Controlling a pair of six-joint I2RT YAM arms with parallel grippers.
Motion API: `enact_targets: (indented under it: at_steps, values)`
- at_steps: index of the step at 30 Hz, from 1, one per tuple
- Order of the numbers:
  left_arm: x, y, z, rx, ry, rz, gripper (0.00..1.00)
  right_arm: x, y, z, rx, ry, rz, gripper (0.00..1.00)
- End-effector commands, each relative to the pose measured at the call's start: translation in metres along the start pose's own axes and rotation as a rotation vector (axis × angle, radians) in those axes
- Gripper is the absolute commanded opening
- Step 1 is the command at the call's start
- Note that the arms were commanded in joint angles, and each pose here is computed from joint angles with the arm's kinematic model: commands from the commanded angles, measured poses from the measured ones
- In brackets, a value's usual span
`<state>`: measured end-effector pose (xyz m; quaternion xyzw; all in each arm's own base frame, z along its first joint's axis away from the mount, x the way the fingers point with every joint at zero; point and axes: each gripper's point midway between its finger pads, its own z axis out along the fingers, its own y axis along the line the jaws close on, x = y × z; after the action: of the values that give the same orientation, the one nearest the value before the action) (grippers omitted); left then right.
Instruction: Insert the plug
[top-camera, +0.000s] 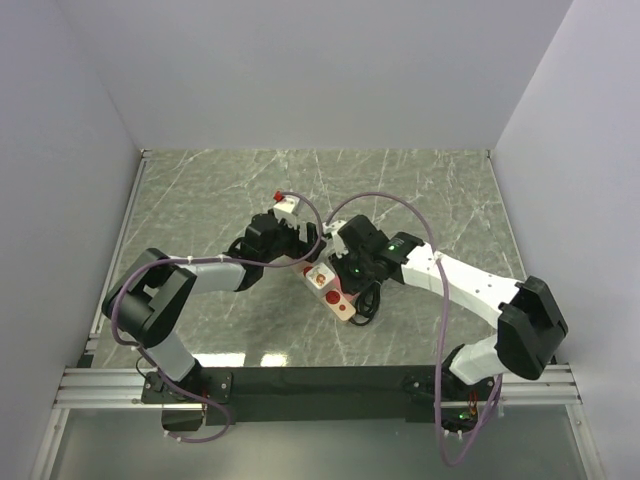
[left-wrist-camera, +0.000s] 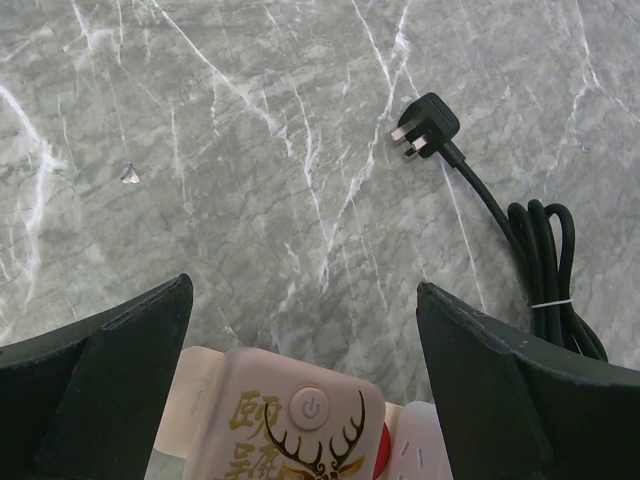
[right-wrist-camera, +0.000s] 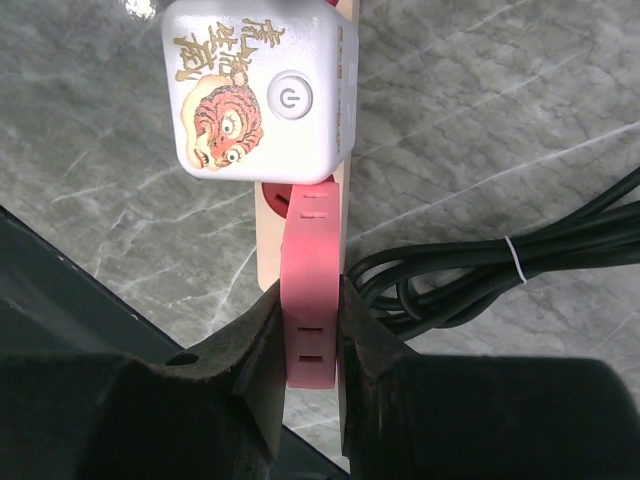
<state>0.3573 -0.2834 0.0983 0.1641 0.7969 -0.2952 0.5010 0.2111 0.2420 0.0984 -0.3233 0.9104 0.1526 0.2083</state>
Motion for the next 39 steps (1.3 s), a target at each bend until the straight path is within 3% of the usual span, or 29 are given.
enact_targets:
  at_steps: [1, 12, 27, 39]
  values:
    - [-0.021, -0.014, 0.005, 0.048, -0.057, 0.030, 1.00, -0.031, -0.001, -0.015, 0.003, -0.149, 0.009, 0.00]
    - [-0.018, -0.017, 0.004, 0.056, -0.046, 0.028, 0.99, -0.021, 0.020, 0.000, -0.122, -0.136, 0.042, 0.00]
    - [-0.013, -0.016, 0.006, 0.058, -0.038, 0.031, 0.99, -0.013, 0.002, 0.020, -0.041, -0.126, 0.034, 0.00]
    - [-0.005, -0.022, 0.009, 0.101, -0.014, 0.032, 0.99, -0.026, -0.004, 0.021, -0.006, -0.208, 0.018, 0.00]
